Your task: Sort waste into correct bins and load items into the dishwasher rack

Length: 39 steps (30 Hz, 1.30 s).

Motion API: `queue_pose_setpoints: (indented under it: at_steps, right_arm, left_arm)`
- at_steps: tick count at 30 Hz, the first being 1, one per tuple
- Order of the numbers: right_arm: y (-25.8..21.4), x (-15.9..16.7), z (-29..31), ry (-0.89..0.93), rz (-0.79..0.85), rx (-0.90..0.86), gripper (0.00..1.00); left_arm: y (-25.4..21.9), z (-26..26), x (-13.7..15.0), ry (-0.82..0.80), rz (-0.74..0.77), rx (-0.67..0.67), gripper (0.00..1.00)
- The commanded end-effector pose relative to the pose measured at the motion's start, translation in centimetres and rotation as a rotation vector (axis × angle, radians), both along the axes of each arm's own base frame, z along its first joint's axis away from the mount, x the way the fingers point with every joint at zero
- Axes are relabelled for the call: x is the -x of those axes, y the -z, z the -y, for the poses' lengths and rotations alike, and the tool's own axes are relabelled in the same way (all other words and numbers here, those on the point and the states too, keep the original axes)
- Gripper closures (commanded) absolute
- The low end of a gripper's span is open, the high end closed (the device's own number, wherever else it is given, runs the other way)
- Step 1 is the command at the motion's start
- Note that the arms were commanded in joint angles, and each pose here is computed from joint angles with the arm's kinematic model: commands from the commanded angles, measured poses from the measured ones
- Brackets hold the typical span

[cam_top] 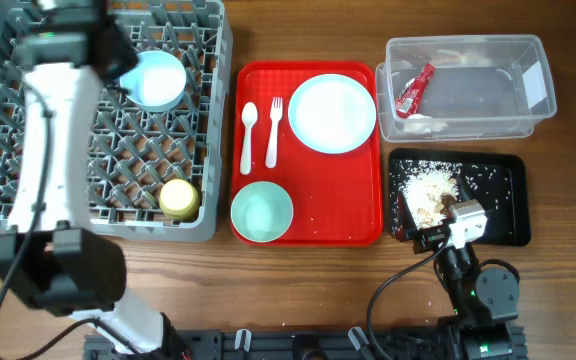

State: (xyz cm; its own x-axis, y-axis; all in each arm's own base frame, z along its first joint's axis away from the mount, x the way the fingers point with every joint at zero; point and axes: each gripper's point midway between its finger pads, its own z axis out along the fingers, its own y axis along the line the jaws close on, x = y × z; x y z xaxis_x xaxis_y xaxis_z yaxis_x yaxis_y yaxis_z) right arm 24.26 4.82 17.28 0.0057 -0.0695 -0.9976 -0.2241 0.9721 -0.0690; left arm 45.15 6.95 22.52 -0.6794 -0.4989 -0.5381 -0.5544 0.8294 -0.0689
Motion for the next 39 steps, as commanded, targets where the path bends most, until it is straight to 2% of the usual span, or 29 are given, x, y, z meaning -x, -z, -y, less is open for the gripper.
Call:
queue_pose_setpoints:
  at_steps: [1,4,8,11,13,17,20,24,29,31,33,39]
  right_arm:
    - [-0.3,0.1,0.0,0.000,0.016,0.006,0.00]
    - [-0.3,0.1,0.0,0.000,0.017,0.006,0.00]
    - [-0.3,0.1,0.0,0.000,0.016,0.007,0.00]
    - [-0.3,0.1,0.0,0.000,0.016,0.007,0.00]
    - [-0.3,0.1,0.0,0.000,0.017,0.007,0.00]
    - [-0.3,0.1,0.0,0.000,0.016,0.007,0.00]
    - [-0.3,0.0,0.1,0.000,0.016,0.007,0.00]
    - [-0.3,0.1,0.0,0.000,0.016,0.007,0.00]
    - [-0.3,0.1,0.0,0.000,0.016,0.007,0.00]
    - [-0.3,0.1,0.0,0.000,0.017,0.006,0.00]
    - [-0.3,0.0,0.1,0.000,0.017,0.007,0.00]
    - [-0.3,0.1,0.0,0.000,0.016,0.007,0.00]
  left_arm:
    - [3.8,0.3,0.1,0.086,-0.081,0.251,0.22]
    - [6.2,1.5,-0.2,0.224,-0.126,0.357,0.23]
    - [8.9,1.7,0.0,0.240,-0.199,0.378,0.31]
    - [10.7,1.7,0.0,0.231,-0.238,0.392,0.60]
    - [11.1,1.6,0.0,0.228,-0.248,0.396,0.96]
    - [9.7,1.6,-0.3,0.221,-0.211,0.389,0.96]
    - [5.7,0.6,0.1,0.204,-0.153,0.276,0.96]
    - [-0.4,-2.1,2.1,0.073,-0.131,-0.118,0.96]
    - [-4.3,0.2,3.8,-0.051,-0.131,-0.551,0.96]
    - [-4.6,1.2,3.9,-0.097,-0.111,-0.703,0.96]
    - [-2.8,2.6,3.7,-0.096,-0.122,-0.793,0.96]
    - [3.3,4.6,2.0,-0.036,-0.196,-0.928,0.96]
